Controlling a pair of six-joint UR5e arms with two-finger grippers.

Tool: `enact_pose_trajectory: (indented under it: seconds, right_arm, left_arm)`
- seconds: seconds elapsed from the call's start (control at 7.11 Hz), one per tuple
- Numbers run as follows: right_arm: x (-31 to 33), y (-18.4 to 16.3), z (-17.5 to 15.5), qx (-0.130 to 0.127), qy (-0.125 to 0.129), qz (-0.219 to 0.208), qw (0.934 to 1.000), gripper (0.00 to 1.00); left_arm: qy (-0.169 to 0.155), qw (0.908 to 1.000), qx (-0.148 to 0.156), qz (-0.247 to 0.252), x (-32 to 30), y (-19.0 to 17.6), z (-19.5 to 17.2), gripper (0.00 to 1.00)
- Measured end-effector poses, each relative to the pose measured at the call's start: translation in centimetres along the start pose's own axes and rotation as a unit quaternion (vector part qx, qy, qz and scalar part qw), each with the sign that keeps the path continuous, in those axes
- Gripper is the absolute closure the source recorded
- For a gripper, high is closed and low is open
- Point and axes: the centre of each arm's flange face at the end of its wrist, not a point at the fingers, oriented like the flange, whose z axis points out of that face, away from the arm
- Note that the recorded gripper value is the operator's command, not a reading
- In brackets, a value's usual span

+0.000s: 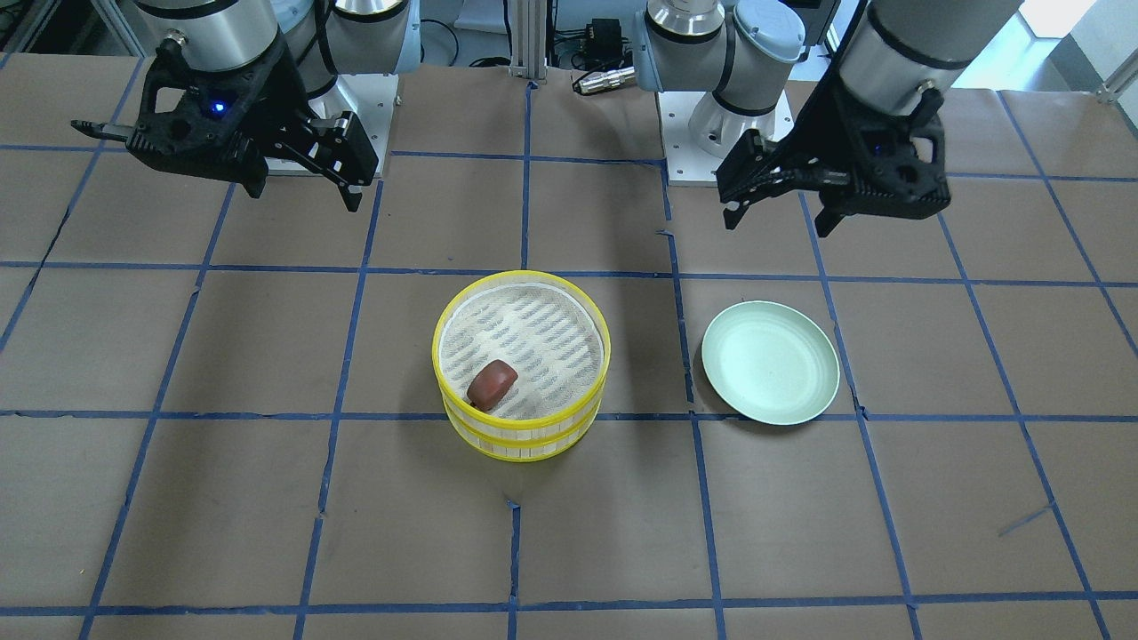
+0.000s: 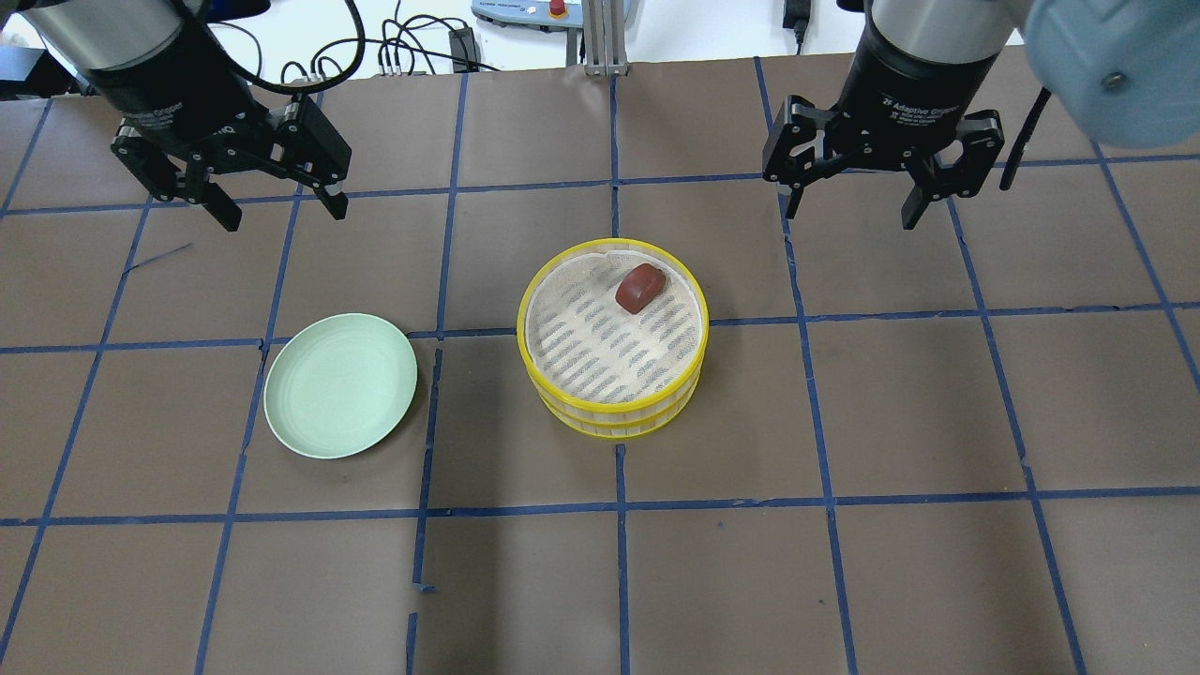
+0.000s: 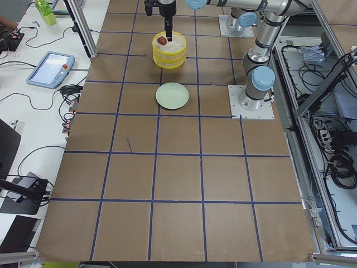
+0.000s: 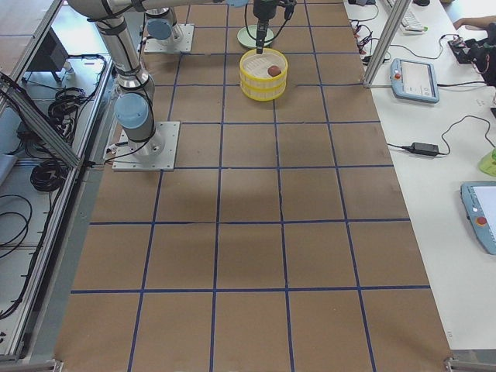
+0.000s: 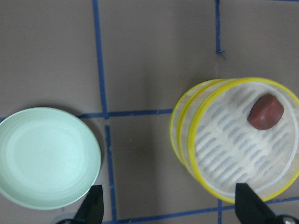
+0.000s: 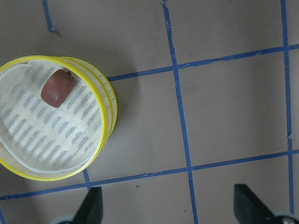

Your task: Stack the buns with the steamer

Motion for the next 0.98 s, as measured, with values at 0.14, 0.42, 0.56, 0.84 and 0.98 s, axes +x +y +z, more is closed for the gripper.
enact_pose_trajectory:
  seconds: [0.14, 0.42, 0.56, 0.84, 0.98]
  right_arm:
    - [0.0, 0.1, 0.0, 0.000, 0.000, 0.000, 1.0000, 0.00]
    - [0.0, 0.1, -0.1, 0.000, 0.000, 0.000, 1.0000, 0.00]
    - [0.0, 0.1, -0.1, 0.000, 0.000, 0.000, 1.0000, 0.00]
    - [0.0, 0.1, -0.1, 0.000, 0.001, -0.001, 1.0000, 0.00]
    - [0.0, 0.1, -0.1, 0.000, 0.001, -0.001, 1.0000, 0.00]
  left_arm:
    - [0.000, 1.0000, -0.005, 0.000, -0.1, 0.3, 0.4, 0.00]
    - [-0.001, 1.0000, -0.001, 0.000, -0.2, 0.3, 1.5, 0.00]
    - [-0.003, 1.0000, 0.001, -0.001, -0.3, 0.3, 1.6, 0.00]
    - [-0.005, 1.0000, 0.003, -0.003, -0.3, 0.5, 1.6, 0.00]
    - [-0.006, 1.0000, 0.003, -0.003, -0.3, 0.5, 1.6, 0.00]
